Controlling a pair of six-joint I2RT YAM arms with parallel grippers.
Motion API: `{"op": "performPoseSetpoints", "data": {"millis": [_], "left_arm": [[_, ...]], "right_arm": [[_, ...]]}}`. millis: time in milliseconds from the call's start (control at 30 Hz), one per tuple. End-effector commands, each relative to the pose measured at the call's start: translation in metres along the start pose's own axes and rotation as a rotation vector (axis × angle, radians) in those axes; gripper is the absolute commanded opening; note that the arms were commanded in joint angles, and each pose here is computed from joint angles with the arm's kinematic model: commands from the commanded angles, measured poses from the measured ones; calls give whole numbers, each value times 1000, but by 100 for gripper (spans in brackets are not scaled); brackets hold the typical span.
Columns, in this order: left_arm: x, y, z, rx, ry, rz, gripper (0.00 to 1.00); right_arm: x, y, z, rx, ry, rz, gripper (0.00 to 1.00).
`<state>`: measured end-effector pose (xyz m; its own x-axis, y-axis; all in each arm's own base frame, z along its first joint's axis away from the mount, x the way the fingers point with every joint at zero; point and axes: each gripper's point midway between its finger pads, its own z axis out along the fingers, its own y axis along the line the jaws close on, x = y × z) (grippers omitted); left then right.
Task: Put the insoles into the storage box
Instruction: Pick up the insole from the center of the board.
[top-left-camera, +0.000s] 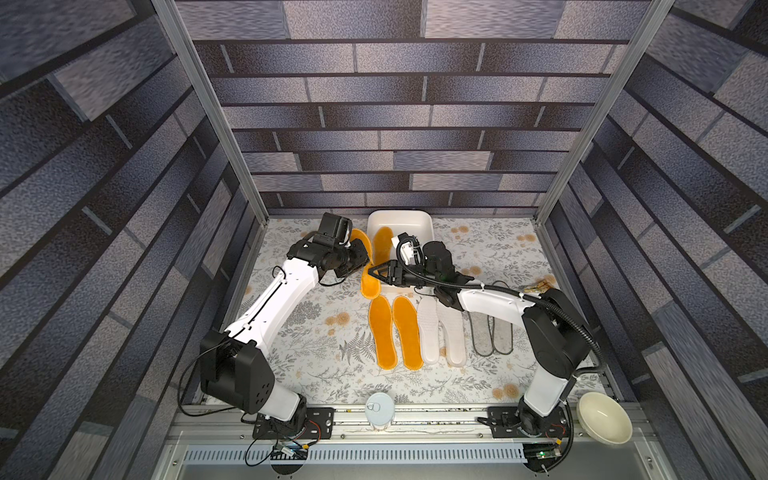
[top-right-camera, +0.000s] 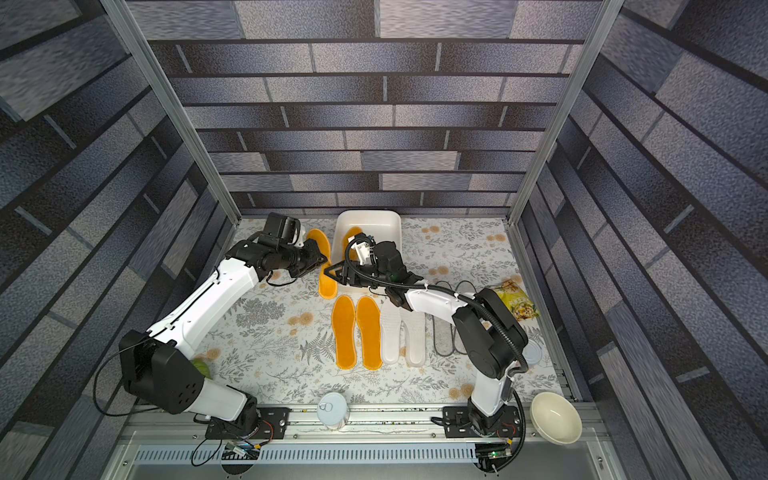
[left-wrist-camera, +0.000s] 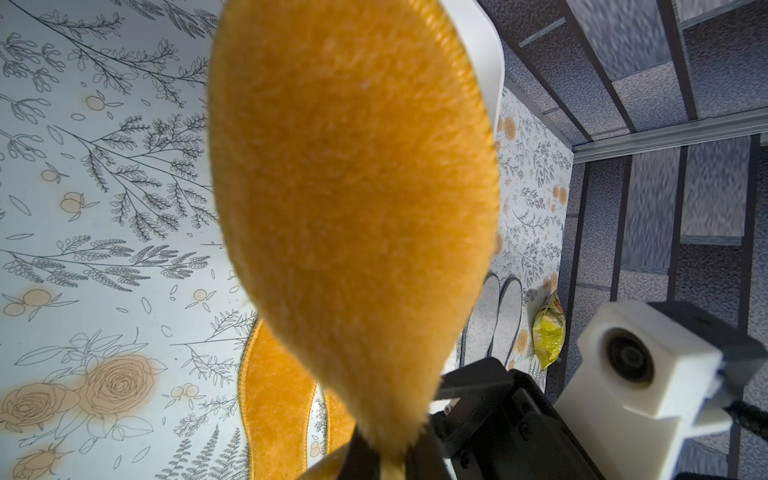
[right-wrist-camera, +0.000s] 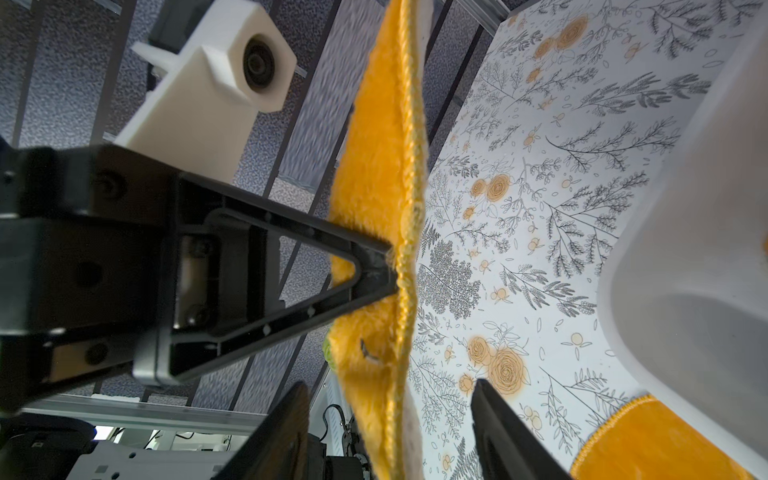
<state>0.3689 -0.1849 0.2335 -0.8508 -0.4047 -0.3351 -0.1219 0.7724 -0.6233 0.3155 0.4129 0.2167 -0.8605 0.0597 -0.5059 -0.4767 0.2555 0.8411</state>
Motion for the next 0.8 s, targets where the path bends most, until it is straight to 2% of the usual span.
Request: {"op": "performPoseSetpoints", "data": {"millis": [0,667,767], "left_arm": [[-2,-8,3,32,2,-12,0],[4,-9,8,37,22,-15,0],[4,-9,9,37,25,-15,0]], "right_arm": [[-6,11,5,-32,-16,-27,61],[-1,0,14,-12,5,-15,29],[-1,-3,15,-3,3,-12,20]]}}
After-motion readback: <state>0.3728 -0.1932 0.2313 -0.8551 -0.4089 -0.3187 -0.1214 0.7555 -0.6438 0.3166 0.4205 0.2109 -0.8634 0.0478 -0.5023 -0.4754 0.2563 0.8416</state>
